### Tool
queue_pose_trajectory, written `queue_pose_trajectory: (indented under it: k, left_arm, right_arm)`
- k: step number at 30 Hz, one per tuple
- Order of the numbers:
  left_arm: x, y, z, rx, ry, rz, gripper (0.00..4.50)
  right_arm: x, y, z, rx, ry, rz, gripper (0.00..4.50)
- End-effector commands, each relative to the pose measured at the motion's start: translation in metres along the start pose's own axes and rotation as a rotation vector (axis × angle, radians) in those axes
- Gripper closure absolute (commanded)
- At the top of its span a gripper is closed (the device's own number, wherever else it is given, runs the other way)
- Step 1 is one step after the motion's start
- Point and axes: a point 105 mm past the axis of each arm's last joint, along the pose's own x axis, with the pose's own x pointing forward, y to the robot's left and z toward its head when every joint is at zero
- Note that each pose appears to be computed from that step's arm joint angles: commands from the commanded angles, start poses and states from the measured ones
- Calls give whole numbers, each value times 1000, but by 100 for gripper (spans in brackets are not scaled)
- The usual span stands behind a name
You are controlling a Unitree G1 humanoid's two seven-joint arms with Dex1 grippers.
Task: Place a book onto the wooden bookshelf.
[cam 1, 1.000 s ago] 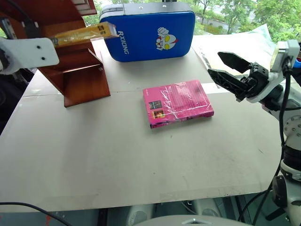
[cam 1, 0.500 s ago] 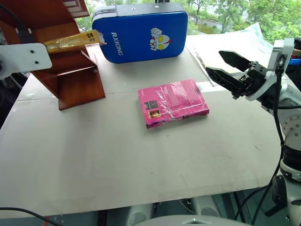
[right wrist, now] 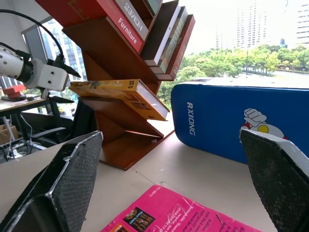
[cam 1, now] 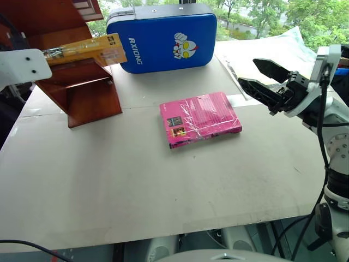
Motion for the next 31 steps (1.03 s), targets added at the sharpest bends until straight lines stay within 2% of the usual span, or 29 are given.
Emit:
queue_pose_trajectory:
  k: [1, 4, 7, 11, 13, 16, 18, 20, 21, 22, 25, 27, 31]
  left_arm:
    - [-17, 24, 1, -22, 1, 98, 10]
    - [-19, 23, 13, -57, -40, 104, 10]
    - [-24, 19, 36, -111, -127, 116, 10]
    - [-27, -34, 105, -275, -398, -66, 10]
    - [-30, -49, 120, -354, -466, -92, 10]
    - [-37, -107, 152, -687, -599, -289, 10]
    - [-52, -142, 170, -973, -697, -445, 10]
    - [-57, -167, 170, -1168, -701, -513, 10]
    - [-55, -182, 162, -1222, -645, -518, 10]
    - [-53, -199, 156, -1213, -589, -516, 10]
    - [-69, -241, 147, -1317, -589, -592, 10]
    - [-76, -267, 134, -1302, -558, -576, 10]
    - [-86, -300, 123, -1244, -520, -601, 10]
  right_arm:
    - [0, 8, 14, -34, -45, 35, 0]
    - [-3, 8, 11, -38, -24, 34, 0]
    - [-12, 3, 7, -52, 7, 7, 0]
    - [-37, -6, -14, -42, 87, -72, 0]
    - [-48, -7, -26, -44, 136, -103, 0]
    - [-80, -12, -59, -76, 286, -171, 0]
    - [-106, -12, -85, -111, 422, -199, 0]
    - [-127, -10, -104, -104, 488, -240, 0]
    - [-137, -10, -111, -99, 509, -266, 0]
    - [-147, -8, -120, -98, 530, -283, 0]
    - [-167, -8, -133, -91, 529, -353, 0]
    - [-178, -8, -138, -95, 543, -383, 0]
    - [-191, -3, -144, -76, 558, -409, 0]
